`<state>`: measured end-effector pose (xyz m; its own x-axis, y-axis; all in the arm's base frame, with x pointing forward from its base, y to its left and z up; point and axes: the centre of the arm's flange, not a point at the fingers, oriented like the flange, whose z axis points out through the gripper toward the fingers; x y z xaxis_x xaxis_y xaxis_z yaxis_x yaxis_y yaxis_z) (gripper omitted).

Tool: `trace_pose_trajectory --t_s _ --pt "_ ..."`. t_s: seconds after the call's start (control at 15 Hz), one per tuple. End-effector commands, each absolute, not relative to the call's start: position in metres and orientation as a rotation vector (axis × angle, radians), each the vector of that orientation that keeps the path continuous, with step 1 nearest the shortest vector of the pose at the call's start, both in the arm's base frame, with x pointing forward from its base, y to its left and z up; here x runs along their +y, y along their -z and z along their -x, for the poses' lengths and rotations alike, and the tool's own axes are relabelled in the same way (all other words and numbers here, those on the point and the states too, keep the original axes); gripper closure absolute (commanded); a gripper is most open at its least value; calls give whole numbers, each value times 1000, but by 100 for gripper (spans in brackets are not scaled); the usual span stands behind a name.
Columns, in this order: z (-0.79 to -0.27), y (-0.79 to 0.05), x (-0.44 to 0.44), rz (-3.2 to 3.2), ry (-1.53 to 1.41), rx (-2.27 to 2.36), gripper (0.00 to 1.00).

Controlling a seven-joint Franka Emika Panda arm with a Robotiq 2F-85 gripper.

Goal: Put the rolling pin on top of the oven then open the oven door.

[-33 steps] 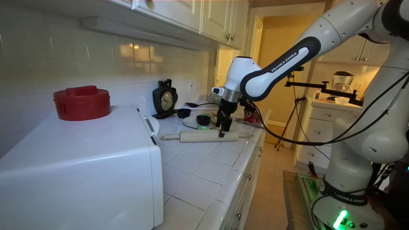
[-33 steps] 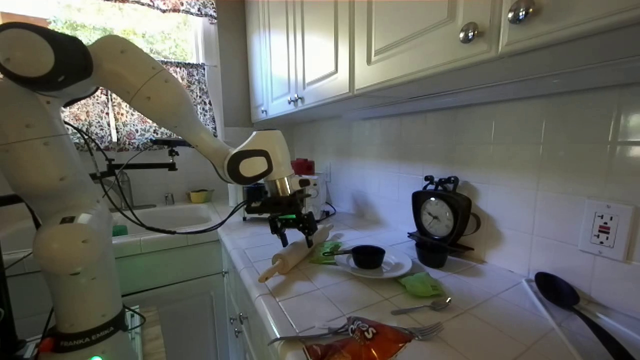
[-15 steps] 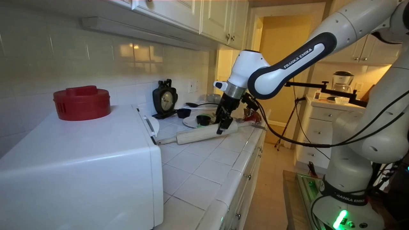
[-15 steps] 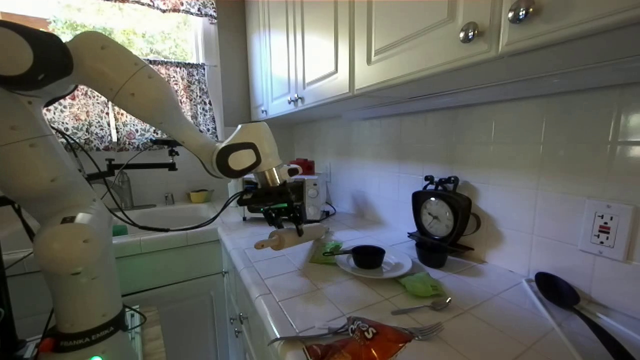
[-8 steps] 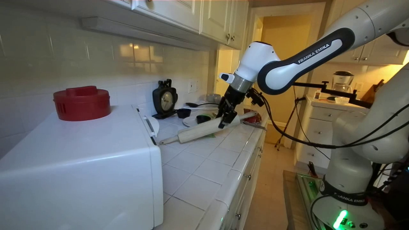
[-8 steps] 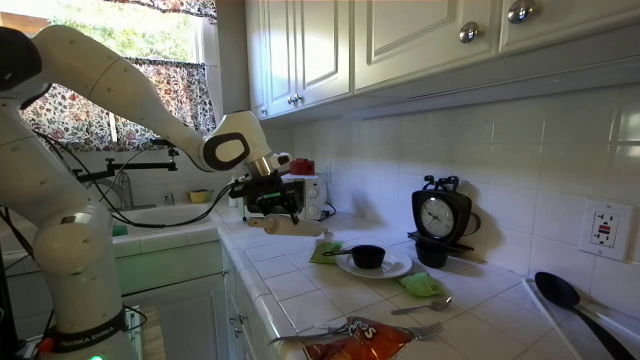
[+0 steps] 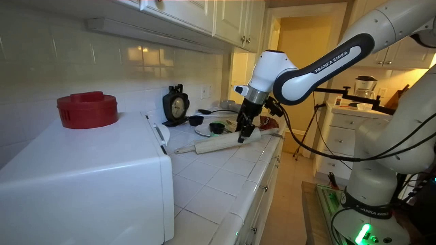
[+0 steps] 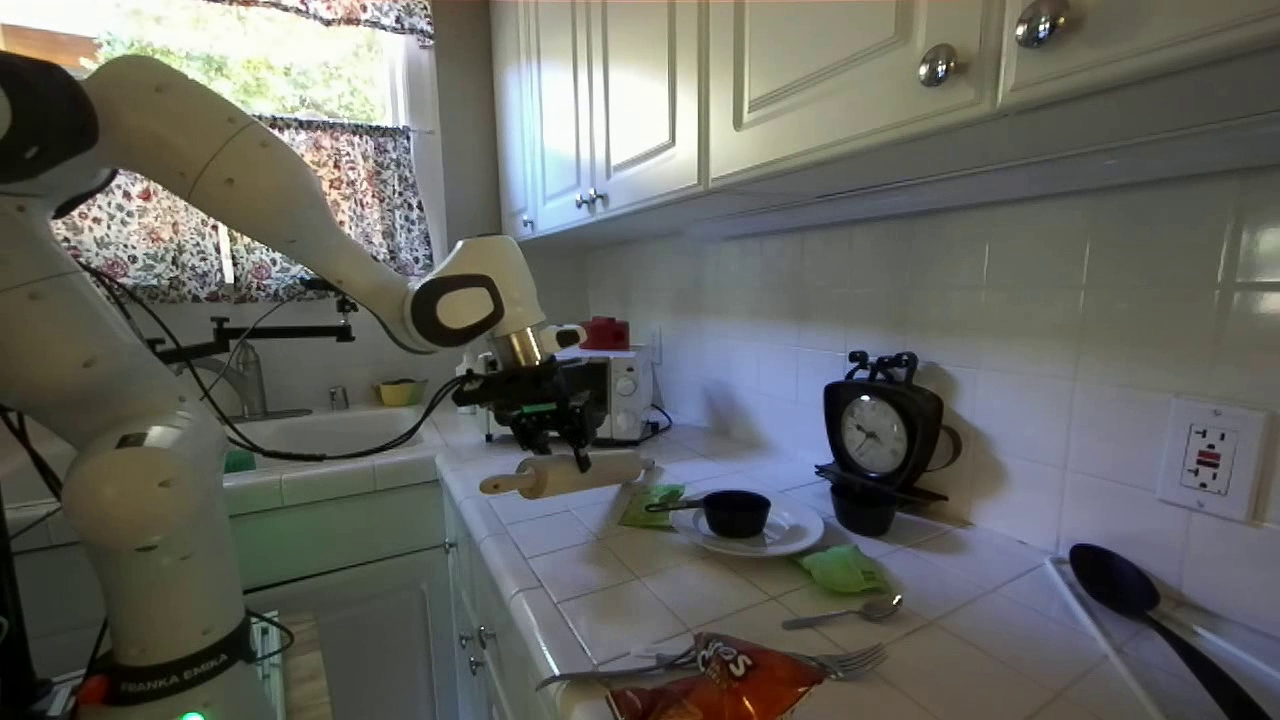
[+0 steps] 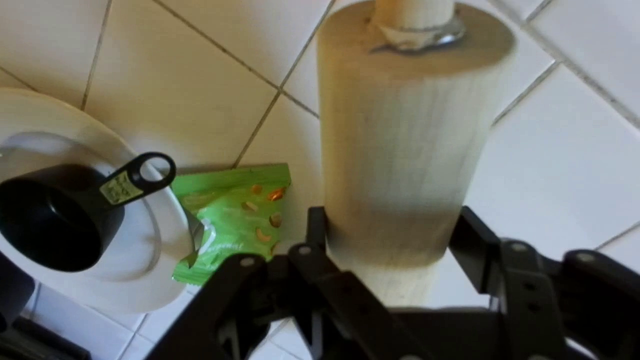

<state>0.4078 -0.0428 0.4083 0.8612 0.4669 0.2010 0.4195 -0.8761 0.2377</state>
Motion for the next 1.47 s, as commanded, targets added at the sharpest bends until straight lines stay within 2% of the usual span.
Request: trace_pose_trajectory --t_s 0.0,0.8,0.93,1.2,1.4 --pt "-416 -401 -46 -2852 -221 624 61" --pt "-438 -373 -54 -2910 -73 524 61" --pt "-440 -374 -54 -2909 -67 522 15" --pt "-446 -377 -53 -2906 -76 512 0" --pt "-453 -378 -53 -2909 -87 504 0"
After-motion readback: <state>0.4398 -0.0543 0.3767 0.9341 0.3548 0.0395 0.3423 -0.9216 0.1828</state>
